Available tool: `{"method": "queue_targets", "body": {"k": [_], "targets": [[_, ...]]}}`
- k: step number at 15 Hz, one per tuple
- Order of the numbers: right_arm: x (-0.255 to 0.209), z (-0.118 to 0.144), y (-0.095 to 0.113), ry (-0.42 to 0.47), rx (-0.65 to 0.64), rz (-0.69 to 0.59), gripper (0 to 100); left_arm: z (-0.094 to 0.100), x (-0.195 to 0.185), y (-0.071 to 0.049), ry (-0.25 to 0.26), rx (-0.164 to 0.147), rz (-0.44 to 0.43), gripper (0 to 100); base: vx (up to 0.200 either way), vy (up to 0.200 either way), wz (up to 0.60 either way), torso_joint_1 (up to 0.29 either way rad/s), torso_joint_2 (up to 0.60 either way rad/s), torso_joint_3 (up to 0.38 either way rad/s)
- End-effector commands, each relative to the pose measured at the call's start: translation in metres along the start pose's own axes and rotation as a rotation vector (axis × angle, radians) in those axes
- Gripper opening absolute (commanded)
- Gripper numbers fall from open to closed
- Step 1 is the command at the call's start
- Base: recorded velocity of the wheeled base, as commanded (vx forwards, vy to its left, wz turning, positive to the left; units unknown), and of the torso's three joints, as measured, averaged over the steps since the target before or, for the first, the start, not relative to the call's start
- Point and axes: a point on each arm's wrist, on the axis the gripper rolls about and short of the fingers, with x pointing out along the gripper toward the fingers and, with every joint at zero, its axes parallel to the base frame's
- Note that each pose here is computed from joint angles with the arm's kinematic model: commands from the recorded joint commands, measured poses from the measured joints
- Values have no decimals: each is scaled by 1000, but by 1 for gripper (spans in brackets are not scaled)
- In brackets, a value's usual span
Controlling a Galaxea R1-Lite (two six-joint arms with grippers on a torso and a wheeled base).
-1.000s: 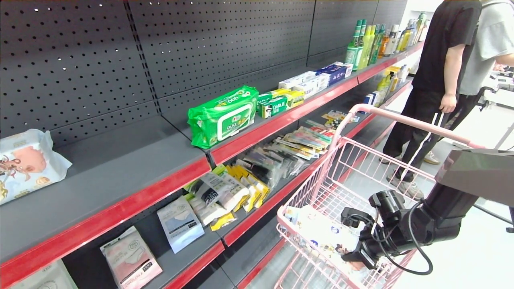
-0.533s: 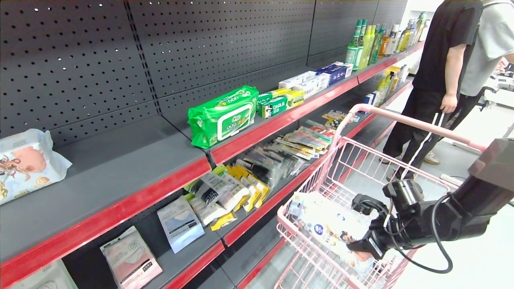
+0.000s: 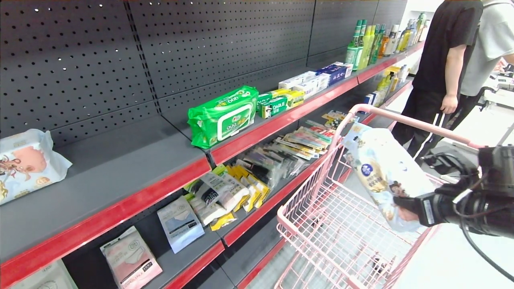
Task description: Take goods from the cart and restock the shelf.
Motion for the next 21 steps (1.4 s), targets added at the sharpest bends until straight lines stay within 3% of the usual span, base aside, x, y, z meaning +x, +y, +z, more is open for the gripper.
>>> {"method": "queue_targets", "body": {"k": [1, 8, 21], "targets": [[-64, -16, -4, -127, 34, -109, 0, 0, 0, 0, 1, 0, 0, 100, 0, 0, 0, 0, 0, 0], [-134, -37, -1, -189, 39, -153, 0, 0, 0, 0, 1, 0, 0, 100, 0, 0, 0, 121, -290, -173], [-144, -36, 0, -224, 11, -165, 0, 0, 0, 0, 1, -1, 0, 100, 0, 0, 0, 171, -383, -212]]}}
